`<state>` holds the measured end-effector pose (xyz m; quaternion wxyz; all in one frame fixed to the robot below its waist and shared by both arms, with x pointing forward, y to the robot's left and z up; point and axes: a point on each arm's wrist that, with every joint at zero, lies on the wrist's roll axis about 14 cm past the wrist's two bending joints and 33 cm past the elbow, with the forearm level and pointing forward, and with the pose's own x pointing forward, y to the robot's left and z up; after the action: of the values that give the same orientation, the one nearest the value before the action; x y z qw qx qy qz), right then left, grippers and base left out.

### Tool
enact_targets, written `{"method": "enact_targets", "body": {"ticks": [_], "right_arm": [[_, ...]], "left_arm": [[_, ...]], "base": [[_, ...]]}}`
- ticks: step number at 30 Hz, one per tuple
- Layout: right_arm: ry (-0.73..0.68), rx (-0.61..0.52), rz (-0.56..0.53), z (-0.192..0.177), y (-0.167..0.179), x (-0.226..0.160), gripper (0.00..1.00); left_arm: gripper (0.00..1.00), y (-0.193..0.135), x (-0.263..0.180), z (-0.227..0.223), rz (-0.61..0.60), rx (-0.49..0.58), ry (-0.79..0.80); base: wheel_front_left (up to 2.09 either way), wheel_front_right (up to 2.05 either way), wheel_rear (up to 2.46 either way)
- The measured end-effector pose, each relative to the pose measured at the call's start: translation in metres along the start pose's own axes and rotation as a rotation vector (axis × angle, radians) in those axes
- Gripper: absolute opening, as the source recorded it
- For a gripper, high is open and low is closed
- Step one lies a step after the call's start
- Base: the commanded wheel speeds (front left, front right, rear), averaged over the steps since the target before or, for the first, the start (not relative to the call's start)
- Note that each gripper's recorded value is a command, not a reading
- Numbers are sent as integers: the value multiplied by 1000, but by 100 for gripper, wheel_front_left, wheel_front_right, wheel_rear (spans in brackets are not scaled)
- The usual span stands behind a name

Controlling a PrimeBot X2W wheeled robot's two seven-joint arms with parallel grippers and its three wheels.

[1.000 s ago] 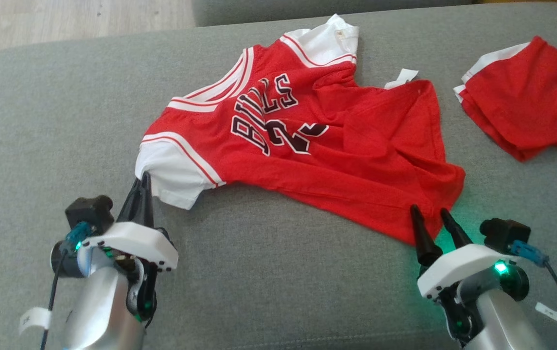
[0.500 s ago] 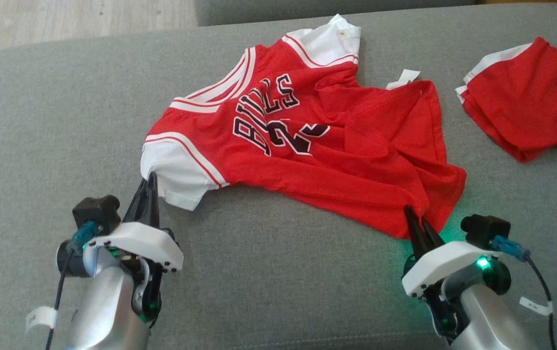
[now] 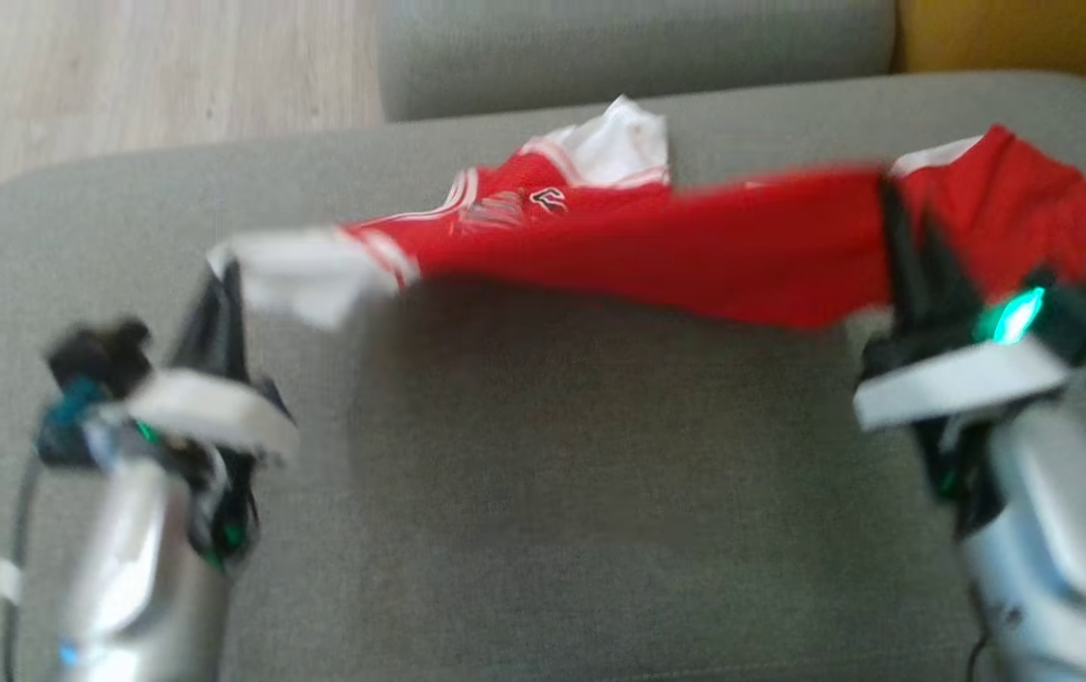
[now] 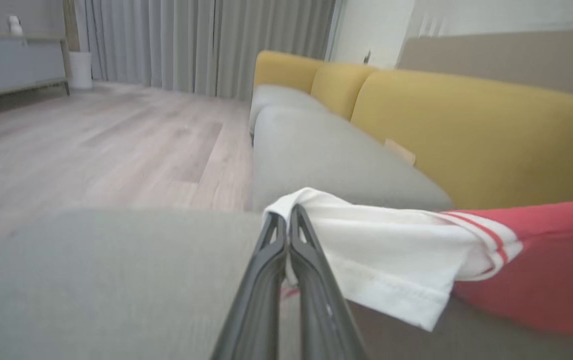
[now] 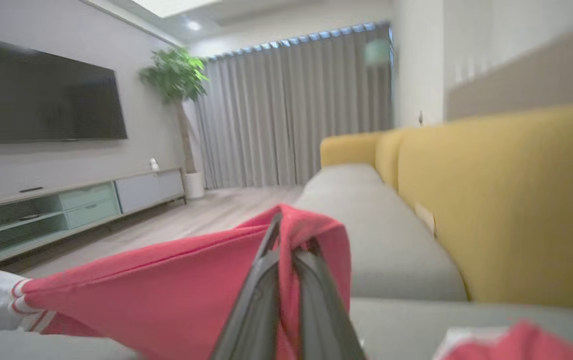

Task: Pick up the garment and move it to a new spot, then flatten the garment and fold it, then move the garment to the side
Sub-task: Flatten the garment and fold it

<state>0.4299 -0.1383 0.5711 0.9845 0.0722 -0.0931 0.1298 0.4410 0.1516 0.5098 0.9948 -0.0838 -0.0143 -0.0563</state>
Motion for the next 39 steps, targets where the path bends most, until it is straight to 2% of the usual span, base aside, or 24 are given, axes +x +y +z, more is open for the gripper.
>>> {"method": "enact_targets", "body": {"ticks": [6,9,13,17,22,28,32,36,39], "right_arm": [[-275,-191,89,129,11,22,0],[-374,-266,116,178,22,22,0],[-457,-318,134,219,35,13,0],[-505,-332,120,244,40,-1,0],[-428,-298,78,223,34,-7,0],[-303,-286,45,192,19,18,0],[-241,-306,43,179,4,66,0],[-222,-374,57,174,-11,130,0],[-217,-383,43,166,-25,177,0]], "left_arm": [[0,-22,23,132,-92,18,-293],[0,-39,18,193,-143,13,-424],[0,-49,-2,252,-181,-4,-553],[0,-56,-24,284,-200,-6,-616],[0,-53,-36,291,-195,-25,-609],[0,-41,-4,258,-168,2,-460],[0,-38,48,240,-172,45,-370],[0,-25,109,249,-142,125,-376],[0,-13,152,251,-110,167,-388]], "base": [[0,0,0],[0,0,0],[0,0,0],[0,0,0],[0,0,0],[0,0,0],[0,0,0],[0,0,0],[0,0,0]]}}
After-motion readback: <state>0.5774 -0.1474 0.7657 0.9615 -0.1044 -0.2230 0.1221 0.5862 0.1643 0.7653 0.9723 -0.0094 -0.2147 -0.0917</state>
